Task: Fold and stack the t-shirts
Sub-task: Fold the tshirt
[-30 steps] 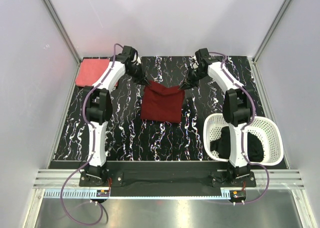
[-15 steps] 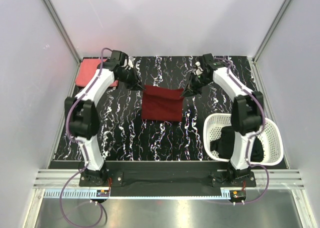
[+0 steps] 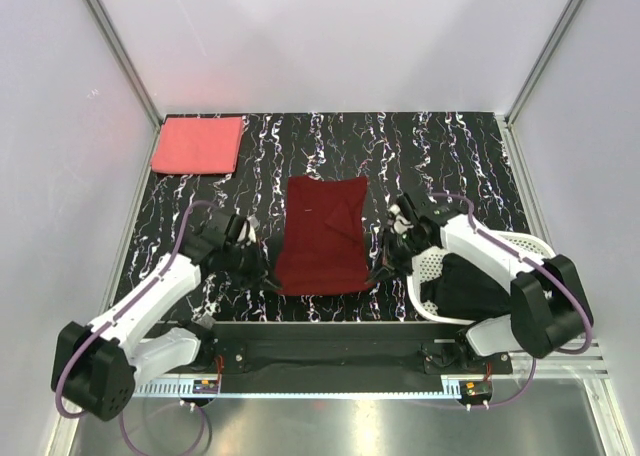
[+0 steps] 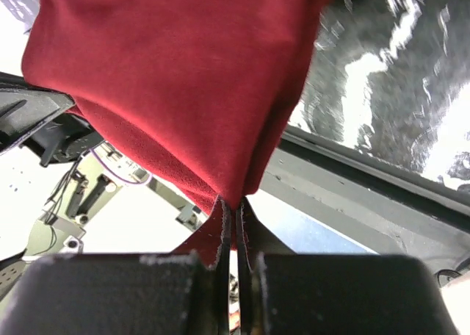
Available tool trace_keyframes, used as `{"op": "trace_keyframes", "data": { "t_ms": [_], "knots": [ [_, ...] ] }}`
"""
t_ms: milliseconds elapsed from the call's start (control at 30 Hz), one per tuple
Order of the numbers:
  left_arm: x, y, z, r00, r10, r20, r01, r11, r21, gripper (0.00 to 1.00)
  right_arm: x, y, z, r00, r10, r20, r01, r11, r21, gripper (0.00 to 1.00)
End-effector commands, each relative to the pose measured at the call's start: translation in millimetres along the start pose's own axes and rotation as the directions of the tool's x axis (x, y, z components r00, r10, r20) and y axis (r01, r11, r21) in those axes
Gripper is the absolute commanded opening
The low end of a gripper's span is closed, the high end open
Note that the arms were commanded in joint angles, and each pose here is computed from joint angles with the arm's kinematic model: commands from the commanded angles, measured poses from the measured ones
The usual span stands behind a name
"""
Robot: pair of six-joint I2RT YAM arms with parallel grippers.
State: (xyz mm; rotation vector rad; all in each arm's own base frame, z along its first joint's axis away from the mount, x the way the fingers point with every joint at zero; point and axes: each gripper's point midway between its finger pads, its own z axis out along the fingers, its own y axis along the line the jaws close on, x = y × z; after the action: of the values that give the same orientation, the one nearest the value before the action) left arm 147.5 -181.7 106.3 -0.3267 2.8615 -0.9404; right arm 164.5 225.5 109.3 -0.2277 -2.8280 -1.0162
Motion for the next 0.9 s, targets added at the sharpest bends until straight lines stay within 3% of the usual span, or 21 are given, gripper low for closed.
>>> {"op": "trace_keyframes", "data": {
  "t_ms": [0, 333, 533, 700, 867],
  "knots": [
    [6, 10, 6, 0.998, -0.045, 0.032, 0.045, 0.999, 0.002, 0.03, 10, -2, 2, 0.999, 0.028, 0.025, -0.027, 0.999, -0.044, 0.00],
    [18, 16, 14, 0.999, -0.012, -0.036, 0.011, 1.000, -0.029, 0.02, 46, -17, 27, 0.995, 0.067, -0.070, -0.069, 0.997, -0.027, 0.00],
    [49, 27, 14, 0.993, -0.045, -0.105, 0.042, 0.999, -0.036, 0.04, 53, -29, 27, 0.996, 0.073, -0.050, -0.073, 0.997, 0.001, 0.00],
    [81, 62, 22, 0.980, -0.093, -0.176, 0.077, 0.992, -0.098, 0.05, 59, -45, 35, 0.995, 0.086, -0.056, -0.085, 0.996, 0.014, 0.00],
    [84, 72, 24, 0.982, -0.096, -0.162, 0.077, 0.990, -0.116, 0.05, 59, -55, 42, 0.996, 0.073, -0.049, -0.072, 0.997, 0.034, 0.00]
  ]
}}
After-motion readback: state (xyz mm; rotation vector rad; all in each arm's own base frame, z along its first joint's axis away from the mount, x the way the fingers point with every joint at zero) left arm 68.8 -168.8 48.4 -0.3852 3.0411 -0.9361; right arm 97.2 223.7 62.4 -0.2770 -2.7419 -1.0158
